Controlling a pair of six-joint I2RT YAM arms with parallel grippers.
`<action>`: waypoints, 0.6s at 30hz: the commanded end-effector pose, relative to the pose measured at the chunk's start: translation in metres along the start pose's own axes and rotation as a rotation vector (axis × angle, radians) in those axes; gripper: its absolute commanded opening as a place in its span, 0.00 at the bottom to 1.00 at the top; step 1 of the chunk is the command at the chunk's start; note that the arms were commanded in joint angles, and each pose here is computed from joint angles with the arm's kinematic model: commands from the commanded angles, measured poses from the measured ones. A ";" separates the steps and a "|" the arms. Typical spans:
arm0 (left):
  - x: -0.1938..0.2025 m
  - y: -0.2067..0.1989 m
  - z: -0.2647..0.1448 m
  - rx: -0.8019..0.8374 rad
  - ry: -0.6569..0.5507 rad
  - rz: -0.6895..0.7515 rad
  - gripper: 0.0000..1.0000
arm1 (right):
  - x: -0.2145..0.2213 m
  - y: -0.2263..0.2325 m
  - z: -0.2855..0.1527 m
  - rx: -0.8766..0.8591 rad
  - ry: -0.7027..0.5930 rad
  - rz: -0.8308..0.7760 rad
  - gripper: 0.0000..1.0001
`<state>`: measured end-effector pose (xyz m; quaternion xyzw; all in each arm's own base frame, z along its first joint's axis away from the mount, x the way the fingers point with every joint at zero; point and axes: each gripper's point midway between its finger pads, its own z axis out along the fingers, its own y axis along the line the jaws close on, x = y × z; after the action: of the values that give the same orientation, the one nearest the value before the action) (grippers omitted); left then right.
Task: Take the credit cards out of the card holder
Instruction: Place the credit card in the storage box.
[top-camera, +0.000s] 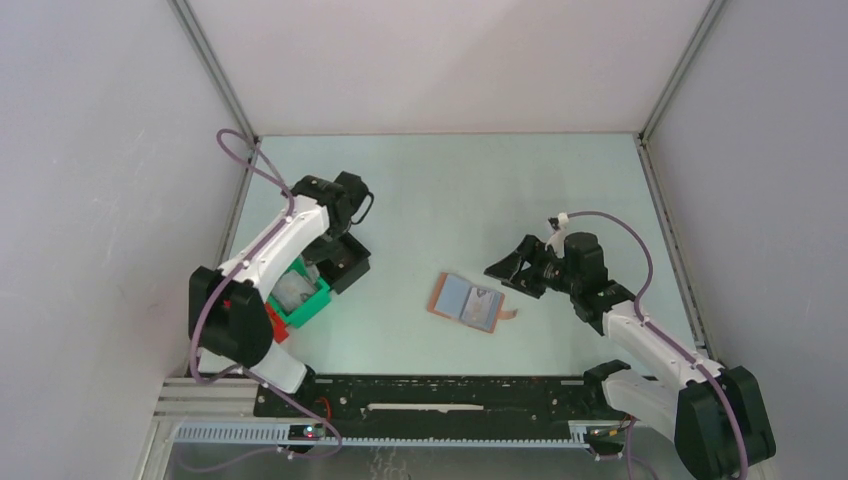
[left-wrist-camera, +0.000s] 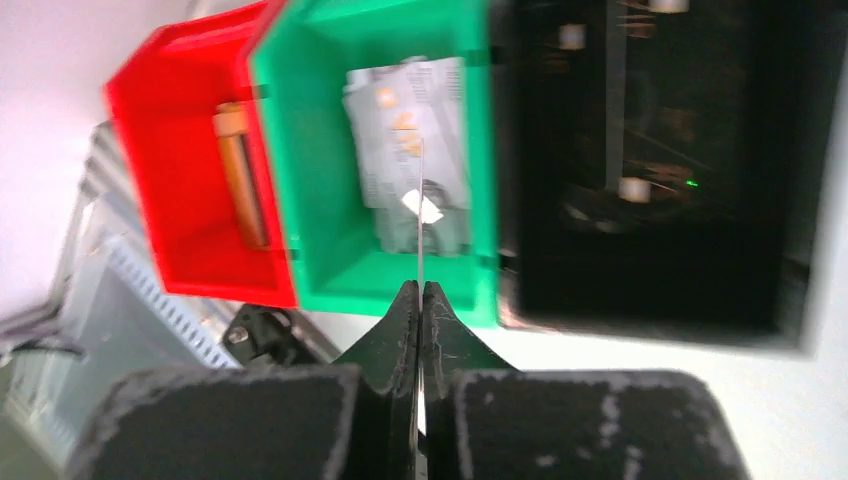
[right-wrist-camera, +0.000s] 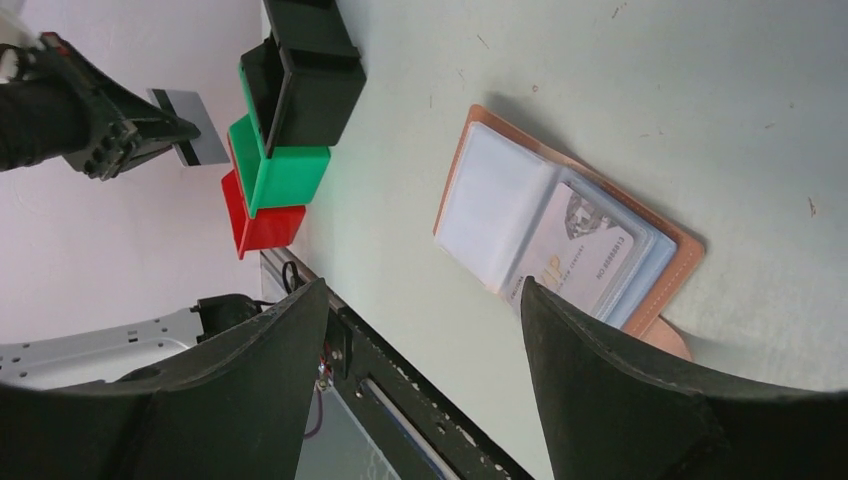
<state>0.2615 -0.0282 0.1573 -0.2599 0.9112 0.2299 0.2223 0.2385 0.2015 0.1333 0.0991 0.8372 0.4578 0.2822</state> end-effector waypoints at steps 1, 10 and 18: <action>0.002 0.053 0.023 -0.252 -0.015 -0.030 0.00 | -0.007 0.008 -0.004 -0.012 -0.021 -0.034 0.79; 0.002 0.051 0.055 -0.401 0.015 0.056 0.00 | -0.002 0.006 0.001 -0.015 0.019 -0.014 0.79; 0.022 0.054 0.085 -0.507 0.103 0.100 0.00 | -0.007 0.011 0.006 -0.015 0.049 -0.028 0.78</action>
<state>0.2418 0.0372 0.0984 -0.2619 0.8645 0.4190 0.0921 0.2341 0.2037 0.1192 0.1017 0.8523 0.4502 0.2459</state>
